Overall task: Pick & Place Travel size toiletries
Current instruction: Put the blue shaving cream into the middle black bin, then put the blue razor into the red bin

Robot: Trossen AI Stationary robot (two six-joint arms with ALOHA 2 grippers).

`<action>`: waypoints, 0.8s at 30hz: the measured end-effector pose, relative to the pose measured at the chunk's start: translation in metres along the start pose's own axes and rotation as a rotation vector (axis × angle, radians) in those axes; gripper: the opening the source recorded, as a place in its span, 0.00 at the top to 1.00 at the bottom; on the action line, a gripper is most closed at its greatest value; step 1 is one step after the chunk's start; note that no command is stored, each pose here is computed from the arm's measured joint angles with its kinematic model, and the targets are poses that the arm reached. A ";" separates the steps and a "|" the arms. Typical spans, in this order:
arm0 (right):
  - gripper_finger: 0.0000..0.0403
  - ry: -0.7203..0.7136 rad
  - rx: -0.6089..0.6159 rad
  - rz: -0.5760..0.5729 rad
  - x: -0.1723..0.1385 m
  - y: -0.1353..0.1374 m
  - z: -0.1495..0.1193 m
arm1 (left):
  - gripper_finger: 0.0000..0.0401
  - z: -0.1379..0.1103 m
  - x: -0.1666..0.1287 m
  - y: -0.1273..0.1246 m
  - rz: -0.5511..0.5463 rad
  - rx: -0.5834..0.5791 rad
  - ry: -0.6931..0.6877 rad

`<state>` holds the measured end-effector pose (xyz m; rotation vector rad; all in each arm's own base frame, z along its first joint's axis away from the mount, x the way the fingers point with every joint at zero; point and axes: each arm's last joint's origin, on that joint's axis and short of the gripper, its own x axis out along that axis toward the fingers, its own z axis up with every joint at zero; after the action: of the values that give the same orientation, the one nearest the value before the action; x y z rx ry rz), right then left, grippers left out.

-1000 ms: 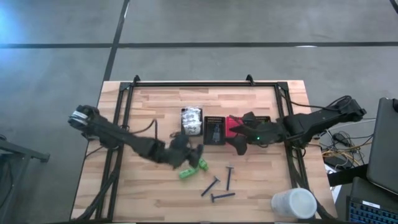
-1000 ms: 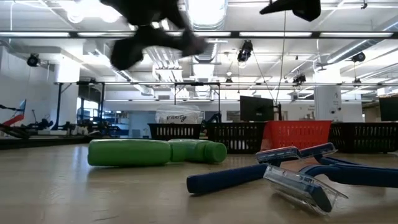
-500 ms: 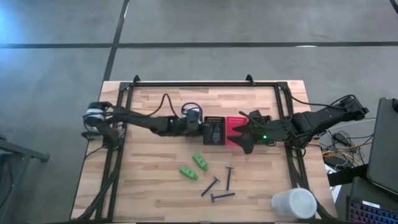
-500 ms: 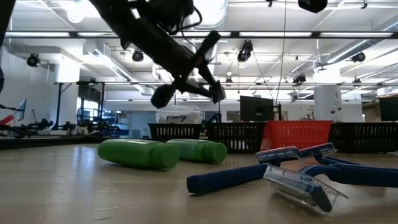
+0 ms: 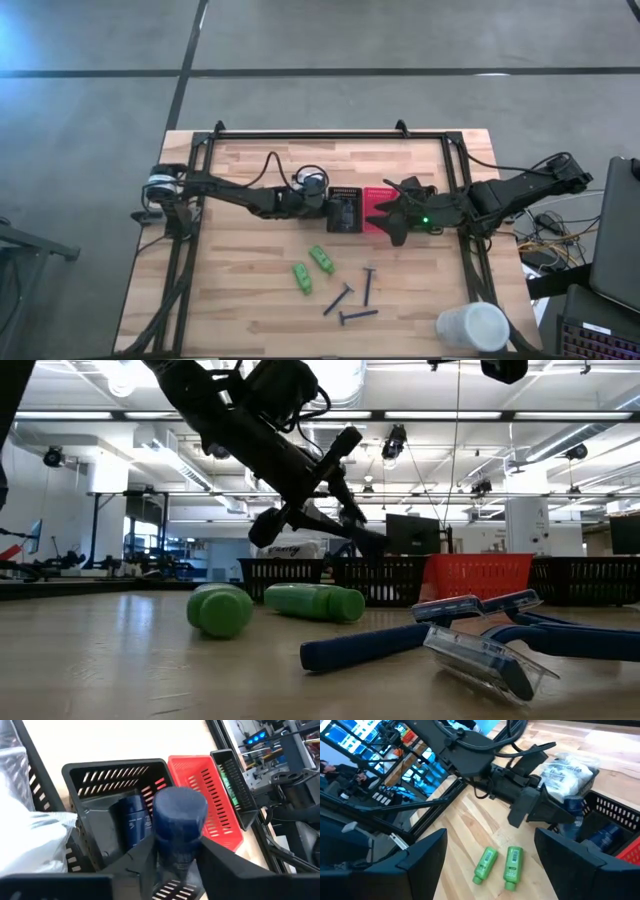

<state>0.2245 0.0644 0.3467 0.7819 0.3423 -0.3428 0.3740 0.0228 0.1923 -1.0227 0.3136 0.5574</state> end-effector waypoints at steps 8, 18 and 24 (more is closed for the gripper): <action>0.31 0.009 0.011 -0.016 0.001 -0.002 -0.002 | 0.53 0.002 -0.004 -0.003 -0.011 0.018 -0.007; 0.37 0.014 0.007 -0.025 0.003 -0.005 -0.005 | 0.50 0.003 -0.005 -0.012 -0.035 0.078 -0.010; 0.40 0.028 0.035 -0.042 0.006 -0.010 -0.010 | 0.50 -0.016 -0.012 -0.028 -0.118 0.147 0.084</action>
<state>0.2241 0.0644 0.3312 0.8155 0.3808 -0.3787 0.3799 -0.0062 0.2103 -0.9174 0.3614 0.3801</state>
